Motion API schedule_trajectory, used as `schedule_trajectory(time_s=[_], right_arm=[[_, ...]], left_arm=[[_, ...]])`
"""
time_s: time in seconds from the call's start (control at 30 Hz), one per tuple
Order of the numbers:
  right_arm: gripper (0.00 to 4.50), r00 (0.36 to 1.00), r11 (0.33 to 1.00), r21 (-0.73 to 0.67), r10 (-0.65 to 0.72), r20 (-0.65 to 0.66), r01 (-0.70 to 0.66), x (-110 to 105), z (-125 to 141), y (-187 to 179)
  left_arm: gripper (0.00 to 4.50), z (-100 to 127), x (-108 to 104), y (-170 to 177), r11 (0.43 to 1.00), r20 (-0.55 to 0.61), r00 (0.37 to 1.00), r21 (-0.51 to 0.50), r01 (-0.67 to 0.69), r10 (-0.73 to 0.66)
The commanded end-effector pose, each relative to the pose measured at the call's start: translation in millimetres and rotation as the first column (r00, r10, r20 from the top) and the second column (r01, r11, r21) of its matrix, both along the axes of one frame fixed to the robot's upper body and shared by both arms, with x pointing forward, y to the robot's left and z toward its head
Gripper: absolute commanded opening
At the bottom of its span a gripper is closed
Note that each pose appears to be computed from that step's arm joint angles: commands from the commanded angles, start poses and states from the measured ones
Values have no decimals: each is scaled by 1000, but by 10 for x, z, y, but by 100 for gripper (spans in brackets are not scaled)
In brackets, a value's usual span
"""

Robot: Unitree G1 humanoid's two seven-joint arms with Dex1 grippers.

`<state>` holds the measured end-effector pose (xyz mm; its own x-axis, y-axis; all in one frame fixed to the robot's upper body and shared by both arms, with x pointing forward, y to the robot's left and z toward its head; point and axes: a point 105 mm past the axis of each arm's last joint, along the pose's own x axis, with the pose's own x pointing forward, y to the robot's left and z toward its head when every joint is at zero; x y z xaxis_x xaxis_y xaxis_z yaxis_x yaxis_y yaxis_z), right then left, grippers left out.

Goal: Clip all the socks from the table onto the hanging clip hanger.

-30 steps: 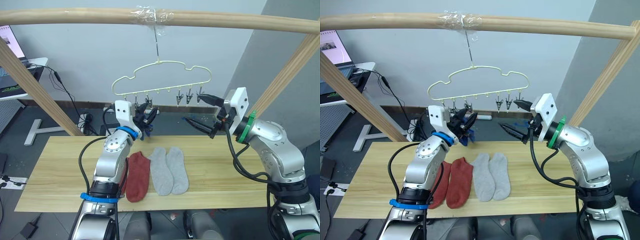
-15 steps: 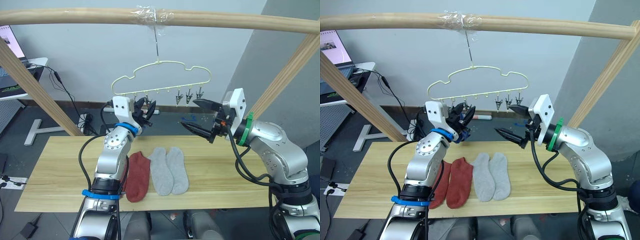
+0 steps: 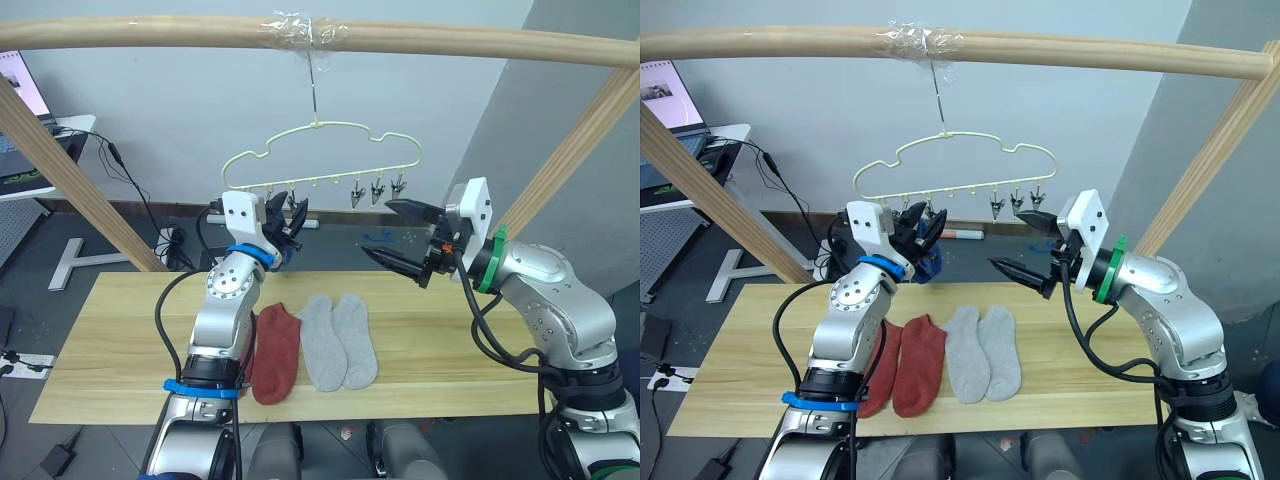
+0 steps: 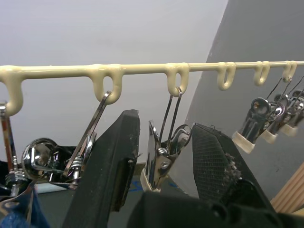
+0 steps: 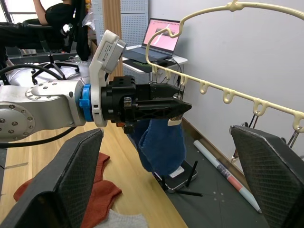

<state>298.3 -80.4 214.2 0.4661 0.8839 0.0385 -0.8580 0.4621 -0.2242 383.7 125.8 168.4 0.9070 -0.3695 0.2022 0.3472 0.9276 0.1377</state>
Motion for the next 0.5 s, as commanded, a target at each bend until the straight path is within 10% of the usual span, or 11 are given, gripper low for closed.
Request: schedule_trajectory(time_s=[0.03,0.3,0.5], right_arm=[[450,998,1000,10,20,57,-21,-59,114,-9],[450,998,1000,22,15,54,-17,-47,140,-13],[450,998,1000,22,17,52,-18,-53,151,1]], left_arm=[[203,159,-9,-14,1000,65,998,3,3,-3],[203,172,-7,-42,1000,65,998,-15,17,-16],[63,172,-14,-43,999,63,998,-27,22,-20]])
